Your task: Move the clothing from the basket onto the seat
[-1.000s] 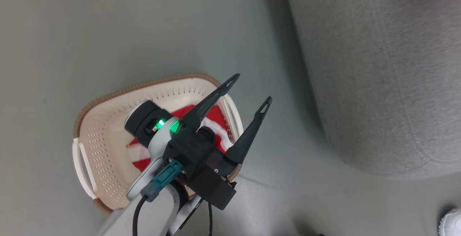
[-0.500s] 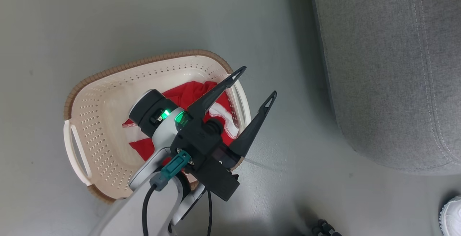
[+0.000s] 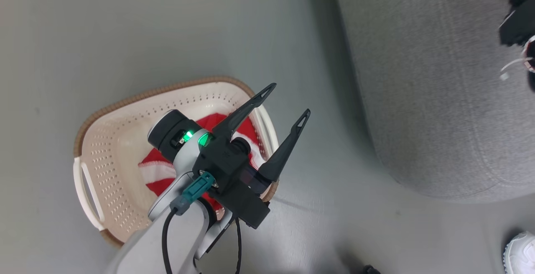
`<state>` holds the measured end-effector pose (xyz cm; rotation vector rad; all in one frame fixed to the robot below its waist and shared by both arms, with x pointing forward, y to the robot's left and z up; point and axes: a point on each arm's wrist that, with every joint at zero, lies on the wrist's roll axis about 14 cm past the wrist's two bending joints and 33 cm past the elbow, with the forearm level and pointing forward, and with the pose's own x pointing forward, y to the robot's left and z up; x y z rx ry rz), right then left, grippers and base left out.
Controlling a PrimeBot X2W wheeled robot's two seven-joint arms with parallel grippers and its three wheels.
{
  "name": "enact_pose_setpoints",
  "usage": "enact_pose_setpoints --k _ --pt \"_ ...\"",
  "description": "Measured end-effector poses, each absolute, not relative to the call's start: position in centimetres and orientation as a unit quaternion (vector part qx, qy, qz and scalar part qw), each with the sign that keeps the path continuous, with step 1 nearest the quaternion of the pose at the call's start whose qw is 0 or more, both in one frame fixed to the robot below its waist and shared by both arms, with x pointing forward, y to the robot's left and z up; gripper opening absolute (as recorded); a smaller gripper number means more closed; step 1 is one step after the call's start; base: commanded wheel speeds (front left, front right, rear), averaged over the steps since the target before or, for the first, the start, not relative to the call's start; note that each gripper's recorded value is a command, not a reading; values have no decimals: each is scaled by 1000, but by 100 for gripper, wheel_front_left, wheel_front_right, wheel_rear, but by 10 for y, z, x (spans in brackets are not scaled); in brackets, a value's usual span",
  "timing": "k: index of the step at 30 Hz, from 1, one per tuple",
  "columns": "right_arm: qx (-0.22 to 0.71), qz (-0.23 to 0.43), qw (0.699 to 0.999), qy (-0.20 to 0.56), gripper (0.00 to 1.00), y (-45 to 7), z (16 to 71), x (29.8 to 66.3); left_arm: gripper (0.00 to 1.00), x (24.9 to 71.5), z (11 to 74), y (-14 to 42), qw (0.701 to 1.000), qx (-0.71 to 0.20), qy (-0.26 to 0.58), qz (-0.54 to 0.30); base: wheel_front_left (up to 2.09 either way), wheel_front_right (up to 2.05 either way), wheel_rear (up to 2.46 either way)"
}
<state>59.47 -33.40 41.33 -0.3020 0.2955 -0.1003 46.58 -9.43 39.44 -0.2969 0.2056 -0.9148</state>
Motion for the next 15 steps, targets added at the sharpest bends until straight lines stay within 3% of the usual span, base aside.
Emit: enact_pose_setpoints --k 15 --pt "-135 -8 987 87 100 -305 483 563 100 466 449 -92 893 -143 44 -425 0 0 0"
